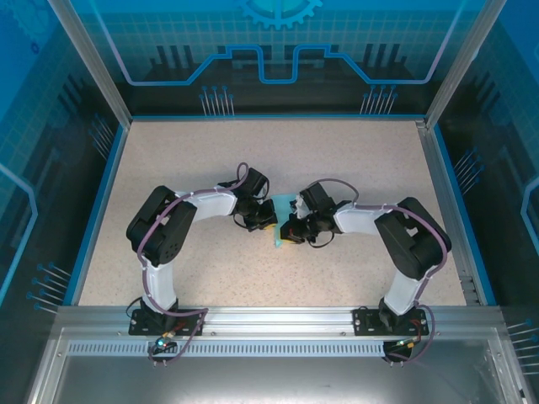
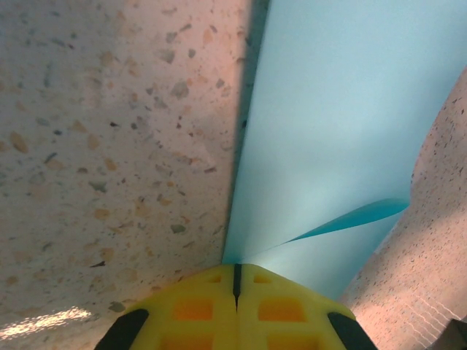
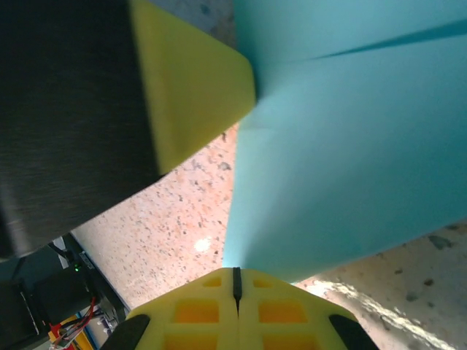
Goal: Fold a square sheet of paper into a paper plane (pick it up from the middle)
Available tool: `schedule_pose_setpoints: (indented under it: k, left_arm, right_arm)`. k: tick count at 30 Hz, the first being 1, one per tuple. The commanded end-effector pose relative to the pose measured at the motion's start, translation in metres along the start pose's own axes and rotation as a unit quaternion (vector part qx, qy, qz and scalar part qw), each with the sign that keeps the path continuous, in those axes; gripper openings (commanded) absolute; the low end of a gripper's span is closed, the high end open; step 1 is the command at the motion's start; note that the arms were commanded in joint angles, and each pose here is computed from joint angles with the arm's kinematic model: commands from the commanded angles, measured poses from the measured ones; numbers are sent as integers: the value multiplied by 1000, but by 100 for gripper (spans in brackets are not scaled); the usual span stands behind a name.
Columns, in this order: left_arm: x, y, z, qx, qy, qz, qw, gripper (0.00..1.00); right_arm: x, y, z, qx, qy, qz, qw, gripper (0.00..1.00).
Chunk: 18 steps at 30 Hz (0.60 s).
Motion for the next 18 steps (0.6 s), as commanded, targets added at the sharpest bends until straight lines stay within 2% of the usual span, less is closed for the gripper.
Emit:
schedule_pose_setpoints:
  k: [1,7,14,18]
  left_arm:
    - [-30,38,-19,91,60,30,994,0]
    - [-31,40,-20,93,61,30,993,0]
    - [-32,40,-20,93,62,30,993,0]
    - [-32,40,-20,92,62,31,993,0]
  right_arm:
    - [-8,-8,-9,-6,24,-3,1000,5]
    - [-9,-34,-17,-47,26,-18,998,4]
    - [-6,-5,-2,-14,8,19,1000,5]
    - [-11,6,-1,2,17,41,999,5]
Point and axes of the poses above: each hand's point on the last joint's axis, 136 mm out from that joint toward the fingers, its own z axis back along the fingers, its own y axis along the line the jaws close on, x = y × z, the point moved 6 cm from there along z, back along the fingers, and after that the axes turned 13 degrees about -z, right-handed, at the moved point
